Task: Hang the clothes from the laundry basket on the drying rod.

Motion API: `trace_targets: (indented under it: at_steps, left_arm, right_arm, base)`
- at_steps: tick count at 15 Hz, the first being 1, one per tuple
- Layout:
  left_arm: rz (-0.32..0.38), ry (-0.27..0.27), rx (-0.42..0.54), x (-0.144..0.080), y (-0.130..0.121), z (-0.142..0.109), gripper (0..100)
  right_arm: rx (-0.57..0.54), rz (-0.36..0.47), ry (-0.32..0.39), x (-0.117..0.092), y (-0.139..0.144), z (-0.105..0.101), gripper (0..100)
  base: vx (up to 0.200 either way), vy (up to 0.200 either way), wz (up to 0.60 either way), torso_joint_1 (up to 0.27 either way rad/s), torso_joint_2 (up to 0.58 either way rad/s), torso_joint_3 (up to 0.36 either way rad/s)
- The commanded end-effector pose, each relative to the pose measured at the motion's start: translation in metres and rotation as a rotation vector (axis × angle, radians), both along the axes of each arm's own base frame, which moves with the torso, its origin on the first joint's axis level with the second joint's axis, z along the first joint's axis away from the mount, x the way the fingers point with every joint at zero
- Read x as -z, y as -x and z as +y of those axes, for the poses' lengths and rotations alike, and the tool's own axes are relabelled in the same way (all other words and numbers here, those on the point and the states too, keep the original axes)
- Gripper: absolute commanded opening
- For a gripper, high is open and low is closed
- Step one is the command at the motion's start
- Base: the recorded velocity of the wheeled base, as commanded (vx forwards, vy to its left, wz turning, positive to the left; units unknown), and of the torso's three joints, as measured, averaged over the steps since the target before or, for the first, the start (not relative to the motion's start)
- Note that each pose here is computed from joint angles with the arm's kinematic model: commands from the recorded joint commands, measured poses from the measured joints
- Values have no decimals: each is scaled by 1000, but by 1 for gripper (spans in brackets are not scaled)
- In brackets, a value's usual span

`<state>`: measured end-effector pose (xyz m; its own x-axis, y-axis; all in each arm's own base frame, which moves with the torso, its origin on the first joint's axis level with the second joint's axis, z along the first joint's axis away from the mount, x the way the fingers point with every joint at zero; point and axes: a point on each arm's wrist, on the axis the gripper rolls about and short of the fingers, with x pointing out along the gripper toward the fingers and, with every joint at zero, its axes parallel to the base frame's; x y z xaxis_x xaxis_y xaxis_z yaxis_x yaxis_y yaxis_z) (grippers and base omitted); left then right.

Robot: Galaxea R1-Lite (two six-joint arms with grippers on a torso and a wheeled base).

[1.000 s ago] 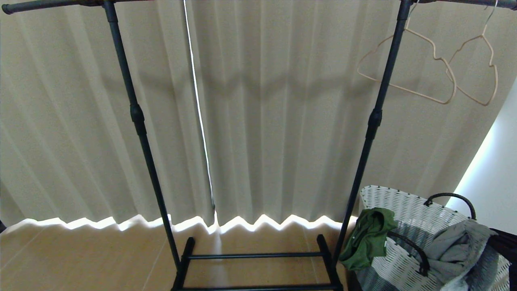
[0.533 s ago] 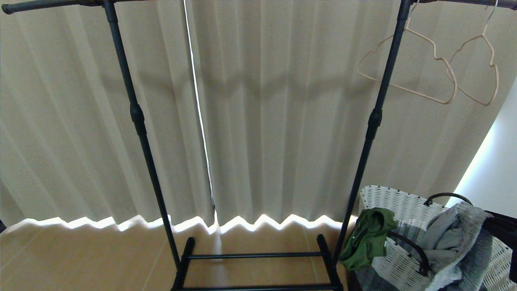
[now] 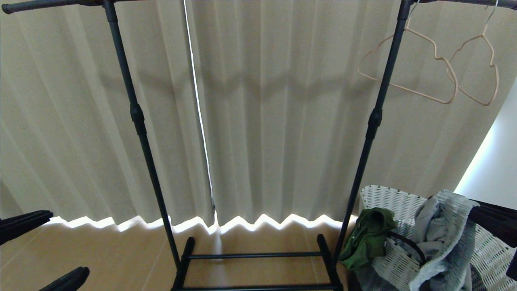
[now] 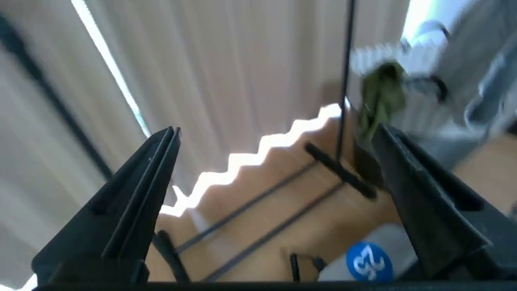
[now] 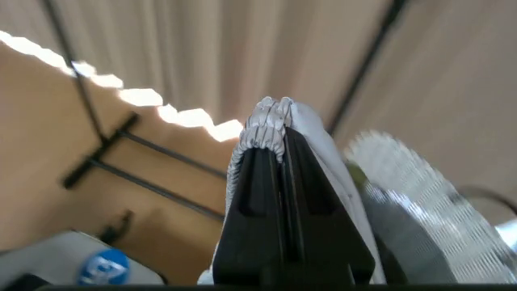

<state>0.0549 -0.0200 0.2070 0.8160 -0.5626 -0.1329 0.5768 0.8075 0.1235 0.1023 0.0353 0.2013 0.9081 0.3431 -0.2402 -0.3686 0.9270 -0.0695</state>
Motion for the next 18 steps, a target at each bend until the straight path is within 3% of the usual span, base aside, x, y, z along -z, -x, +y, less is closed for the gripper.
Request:
trace_targets:
  at_steps: [1, 4, 6, 10, 13, 15, 17, 18]
  left_arm:
    - [90, -45, 76, -4, -33, -12, 100]
    - [139, -52, 174, -21, -63, -39, 100]
    - [153, -86, 233, -30, -82, -71, 100]
    - [152, -126, 242, -14, -110, -112, 100]
    - [164, -135, 307, -8, -105, -130, 100]
    - [212, -111, 363, -4, -96, -143, 100]
    - [272, 1, 451, -8, -79, -166, 100]
    - [254, 15, 450, -8, -83, -170, 100]
  right_arm:
    - [-51, -12, -11, -11, -5, 8, 0]
    - [-88, -56, -29, -37, -22, 20, 0]
    - [-111, -92, -44, -52, -28, 26, 0]
    - [-165, -124, -61, -67, -34, 38, 0]
    - [-195, -154, -78, -78, -35, 45, 0]
    - [-218, -160, -85, -81, -34, 48, 0]
    - [-256, -175, -108, -86, -28, 52, 0]
    - [-261, -184, -117, -89, -28, 53, 0]
  base:
    - [0, 0, 0, 0, 0, 0]
    - [0, 0, 0, 0, 0, 0]
    - [0, 0, 0, 0, 0, 0]
    - [0, 0, 0, 0, 0, 0]
    - [0, 0, 0, 0, 0, 0]
    - [0, 0, 0, 0, 0, 0]
    - [0, 0, 0, 0, 0, 0]
    - [0, 0, 0, 0, 0, 0]
